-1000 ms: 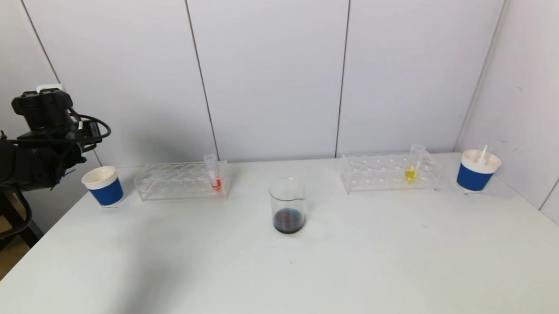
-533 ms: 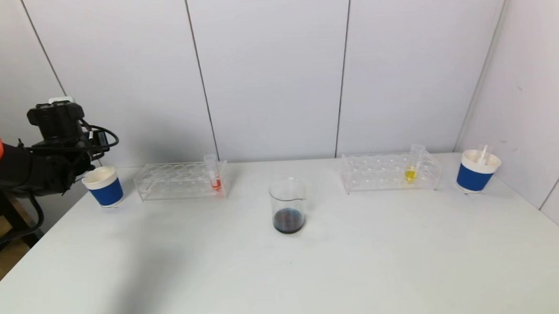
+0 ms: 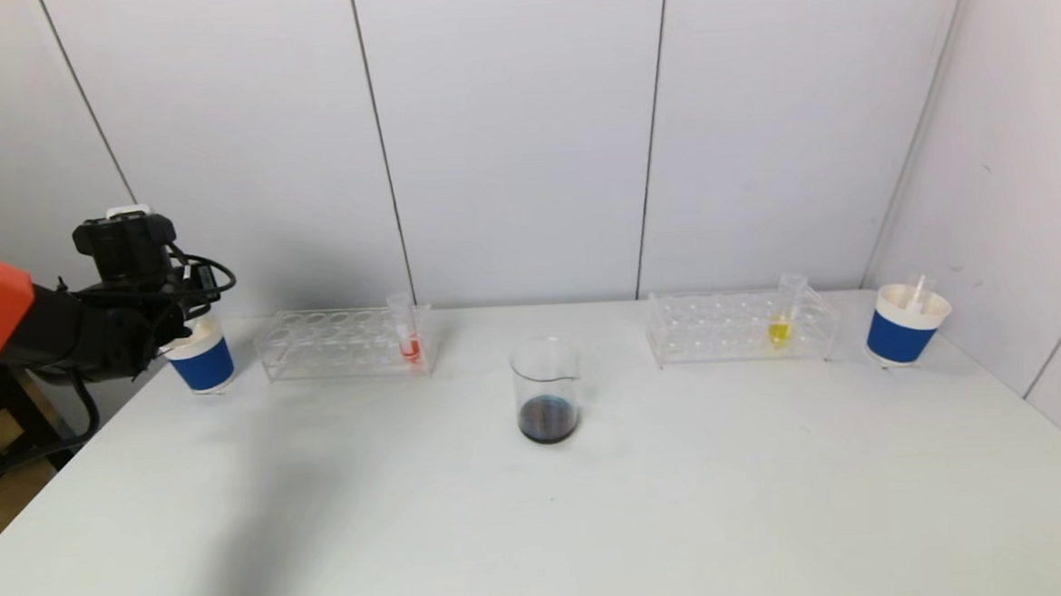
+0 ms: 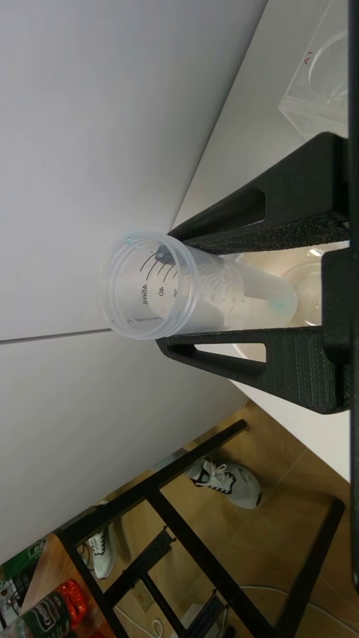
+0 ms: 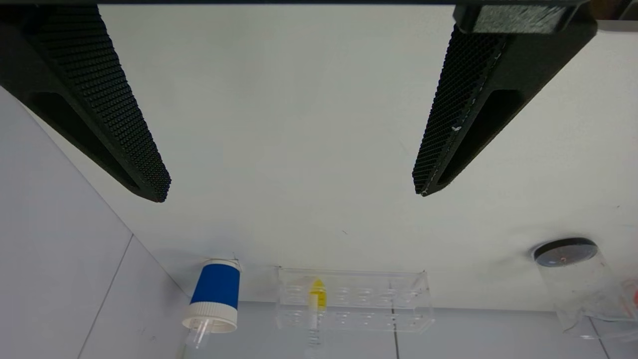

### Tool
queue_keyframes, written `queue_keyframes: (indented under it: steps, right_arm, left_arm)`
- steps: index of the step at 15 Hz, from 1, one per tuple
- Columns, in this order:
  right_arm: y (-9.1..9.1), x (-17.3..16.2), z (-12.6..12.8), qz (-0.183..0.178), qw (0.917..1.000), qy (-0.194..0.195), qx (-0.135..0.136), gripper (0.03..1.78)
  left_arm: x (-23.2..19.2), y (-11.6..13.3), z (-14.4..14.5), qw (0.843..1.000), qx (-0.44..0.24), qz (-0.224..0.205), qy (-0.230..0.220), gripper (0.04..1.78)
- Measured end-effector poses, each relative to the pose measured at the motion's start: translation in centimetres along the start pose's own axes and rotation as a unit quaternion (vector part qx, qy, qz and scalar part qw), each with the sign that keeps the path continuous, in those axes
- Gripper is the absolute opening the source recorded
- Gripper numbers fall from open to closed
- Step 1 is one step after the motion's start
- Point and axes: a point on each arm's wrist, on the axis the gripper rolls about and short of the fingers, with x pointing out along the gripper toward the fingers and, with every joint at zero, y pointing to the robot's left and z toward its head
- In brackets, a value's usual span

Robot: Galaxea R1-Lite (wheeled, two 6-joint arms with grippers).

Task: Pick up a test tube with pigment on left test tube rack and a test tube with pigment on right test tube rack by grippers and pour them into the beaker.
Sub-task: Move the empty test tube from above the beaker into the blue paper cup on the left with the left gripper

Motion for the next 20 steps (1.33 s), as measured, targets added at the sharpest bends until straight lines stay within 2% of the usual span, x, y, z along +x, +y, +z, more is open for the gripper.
queue_keyframes:
  steps: [20]
  right_arm:
    - [0.0, 0.0, 0.0, 0.000, 1.0000, 0.000, 0.000, 1.77]
  left_arm:
    - [0.1, 0.3, -3.2, 1.000, -0.009, 0.004, 0.025, 0.44]
